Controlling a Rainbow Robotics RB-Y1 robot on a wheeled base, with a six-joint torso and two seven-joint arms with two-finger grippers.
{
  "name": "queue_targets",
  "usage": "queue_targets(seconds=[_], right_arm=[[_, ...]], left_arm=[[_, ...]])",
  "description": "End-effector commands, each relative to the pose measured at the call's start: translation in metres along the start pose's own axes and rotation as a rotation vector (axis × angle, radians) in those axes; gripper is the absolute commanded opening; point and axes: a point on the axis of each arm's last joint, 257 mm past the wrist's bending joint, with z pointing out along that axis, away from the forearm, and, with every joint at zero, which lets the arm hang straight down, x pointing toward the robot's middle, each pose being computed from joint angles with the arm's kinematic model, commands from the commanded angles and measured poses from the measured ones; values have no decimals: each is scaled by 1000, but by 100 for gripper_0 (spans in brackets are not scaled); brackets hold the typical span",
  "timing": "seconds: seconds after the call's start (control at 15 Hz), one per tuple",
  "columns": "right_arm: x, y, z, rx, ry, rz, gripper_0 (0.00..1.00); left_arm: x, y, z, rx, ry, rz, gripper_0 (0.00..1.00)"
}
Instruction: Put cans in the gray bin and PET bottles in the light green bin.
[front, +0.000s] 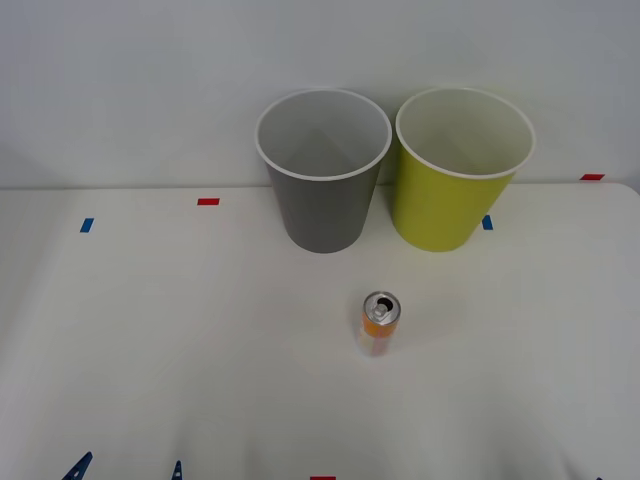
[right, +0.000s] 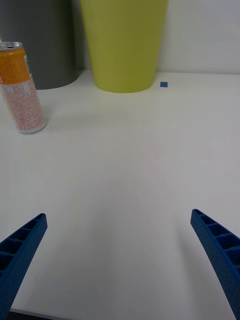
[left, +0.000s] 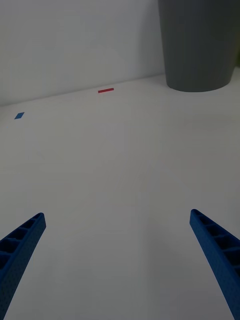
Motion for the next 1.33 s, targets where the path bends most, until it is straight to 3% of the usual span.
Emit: queue_targets(seconds=[0.07, 1.33], right_arm=[[0, 0, 0, 0, 0, 0, 100], [0, 0, 0, 0, 0, 0, 100]], left_arm=[[0, 0, 0, 0, 0, 0, 100], [0, 0, 0, 0, 0, 0, 100]])
